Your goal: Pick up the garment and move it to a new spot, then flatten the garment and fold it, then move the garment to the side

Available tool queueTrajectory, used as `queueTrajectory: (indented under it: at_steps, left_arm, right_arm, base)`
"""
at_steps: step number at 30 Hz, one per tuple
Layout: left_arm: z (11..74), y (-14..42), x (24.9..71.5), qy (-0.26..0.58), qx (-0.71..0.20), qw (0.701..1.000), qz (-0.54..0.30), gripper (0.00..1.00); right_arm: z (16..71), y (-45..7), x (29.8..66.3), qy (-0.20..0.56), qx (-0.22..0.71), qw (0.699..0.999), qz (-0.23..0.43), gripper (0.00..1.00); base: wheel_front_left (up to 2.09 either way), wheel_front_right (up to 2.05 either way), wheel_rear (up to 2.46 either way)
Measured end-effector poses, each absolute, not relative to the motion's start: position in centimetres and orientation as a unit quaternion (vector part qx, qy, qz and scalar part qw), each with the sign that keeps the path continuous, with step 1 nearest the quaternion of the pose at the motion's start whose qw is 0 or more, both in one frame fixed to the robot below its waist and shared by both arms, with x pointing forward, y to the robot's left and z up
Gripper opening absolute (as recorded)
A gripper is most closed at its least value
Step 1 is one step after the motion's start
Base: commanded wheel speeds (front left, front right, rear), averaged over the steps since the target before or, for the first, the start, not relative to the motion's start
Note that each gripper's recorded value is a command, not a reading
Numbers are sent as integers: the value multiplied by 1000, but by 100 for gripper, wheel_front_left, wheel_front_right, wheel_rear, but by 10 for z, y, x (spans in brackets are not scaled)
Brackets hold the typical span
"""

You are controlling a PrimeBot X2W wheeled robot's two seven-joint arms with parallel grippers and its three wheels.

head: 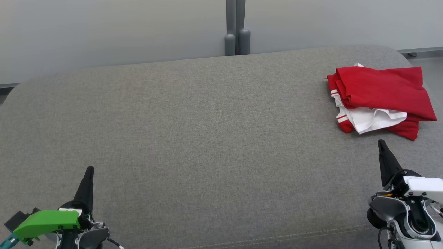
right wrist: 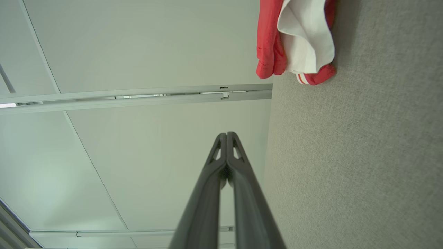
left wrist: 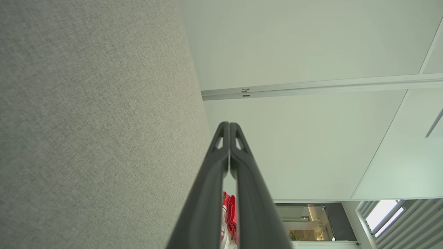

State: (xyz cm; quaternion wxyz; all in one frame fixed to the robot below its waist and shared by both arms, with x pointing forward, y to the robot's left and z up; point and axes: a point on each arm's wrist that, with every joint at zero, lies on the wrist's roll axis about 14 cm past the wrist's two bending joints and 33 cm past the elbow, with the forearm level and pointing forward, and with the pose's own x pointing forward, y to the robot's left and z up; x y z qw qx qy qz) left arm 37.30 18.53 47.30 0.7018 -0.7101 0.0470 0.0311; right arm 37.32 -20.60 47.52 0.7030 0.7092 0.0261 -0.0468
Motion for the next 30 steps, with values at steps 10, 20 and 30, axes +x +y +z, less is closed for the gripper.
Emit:
queueTrajectory:
  at_steps: [10,20,30]
  left_arm:
    - [473,185,373,47,-710,702,32,0]
    - [473,186,373,47,-710,702,32,0]
    - [473,186,373,47,-710,702,32,0]
  right_arm:
    - [475,-206,373,26,709,703,-47,0]
    - [475,-206,373,25,709,703,-47,0]
    - [475,-206,373,25,709,703,-47,0]
  base:
    - [0,0,0]
    - [0,0,0]
    - [0,0,0]
